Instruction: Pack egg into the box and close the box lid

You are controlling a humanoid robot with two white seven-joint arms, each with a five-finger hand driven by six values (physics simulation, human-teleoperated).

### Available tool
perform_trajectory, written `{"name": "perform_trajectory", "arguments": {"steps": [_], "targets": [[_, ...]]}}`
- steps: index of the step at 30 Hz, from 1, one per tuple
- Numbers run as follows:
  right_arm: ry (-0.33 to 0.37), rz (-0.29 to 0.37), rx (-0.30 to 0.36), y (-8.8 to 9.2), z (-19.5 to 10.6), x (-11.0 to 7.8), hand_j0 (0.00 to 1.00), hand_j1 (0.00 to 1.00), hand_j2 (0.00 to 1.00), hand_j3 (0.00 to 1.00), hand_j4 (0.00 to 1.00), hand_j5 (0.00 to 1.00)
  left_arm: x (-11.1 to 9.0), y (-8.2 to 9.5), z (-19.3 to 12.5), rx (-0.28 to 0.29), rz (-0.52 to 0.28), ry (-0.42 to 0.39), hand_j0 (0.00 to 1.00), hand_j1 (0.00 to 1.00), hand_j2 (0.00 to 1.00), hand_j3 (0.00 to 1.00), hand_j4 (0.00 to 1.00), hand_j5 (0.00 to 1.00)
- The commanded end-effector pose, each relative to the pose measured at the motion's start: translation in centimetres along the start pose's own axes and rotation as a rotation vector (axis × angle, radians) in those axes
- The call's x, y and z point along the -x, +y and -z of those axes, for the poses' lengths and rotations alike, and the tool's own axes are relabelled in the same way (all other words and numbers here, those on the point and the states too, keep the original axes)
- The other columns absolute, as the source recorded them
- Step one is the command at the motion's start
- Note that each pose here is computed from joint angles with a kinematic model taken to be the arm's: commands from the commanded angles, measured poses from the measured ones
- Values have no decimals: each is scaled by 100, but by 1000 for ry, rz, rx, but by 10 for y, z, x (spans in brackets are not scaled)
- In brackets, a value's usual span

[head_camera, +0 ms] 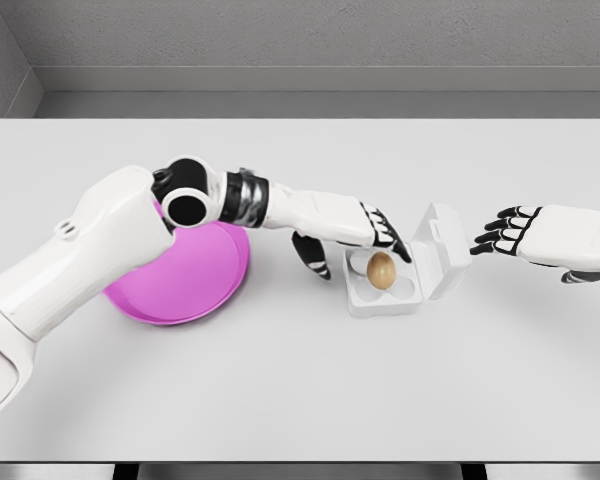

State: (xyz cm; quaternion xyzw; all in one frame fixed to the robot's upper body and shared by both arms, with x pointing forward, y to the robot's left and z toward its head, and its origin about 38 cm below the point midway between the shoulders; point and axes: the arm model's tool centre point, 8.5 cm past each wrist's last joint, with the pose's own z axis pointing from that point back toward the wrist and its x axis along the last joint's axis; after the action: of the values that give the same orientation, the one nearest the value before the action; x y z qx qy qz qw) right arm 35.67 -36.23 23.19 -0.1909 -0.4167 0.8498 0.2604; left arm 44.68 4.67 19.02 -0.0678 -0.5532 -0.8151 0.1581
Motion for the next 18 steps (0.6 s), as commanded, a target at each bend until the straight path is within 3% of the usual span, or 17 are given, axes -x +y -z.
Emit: {"name": "perform_trajectory", "arguments": {"steps": [1, 18], "targets": [[1, 3, 2, 0, 0, 0, 100, 100, 100, 100, 100, 100, 1, 1, -4, -9, -9, 3, 100, 100, 100, 100, 100, 100], [-4, -2, 6, -2, 0, -2, 100, 100, 100, 100, 100, 100, 4, -3, -13, -5, -16, 15, 100, 100, 100, 100, 100, 100]]}}
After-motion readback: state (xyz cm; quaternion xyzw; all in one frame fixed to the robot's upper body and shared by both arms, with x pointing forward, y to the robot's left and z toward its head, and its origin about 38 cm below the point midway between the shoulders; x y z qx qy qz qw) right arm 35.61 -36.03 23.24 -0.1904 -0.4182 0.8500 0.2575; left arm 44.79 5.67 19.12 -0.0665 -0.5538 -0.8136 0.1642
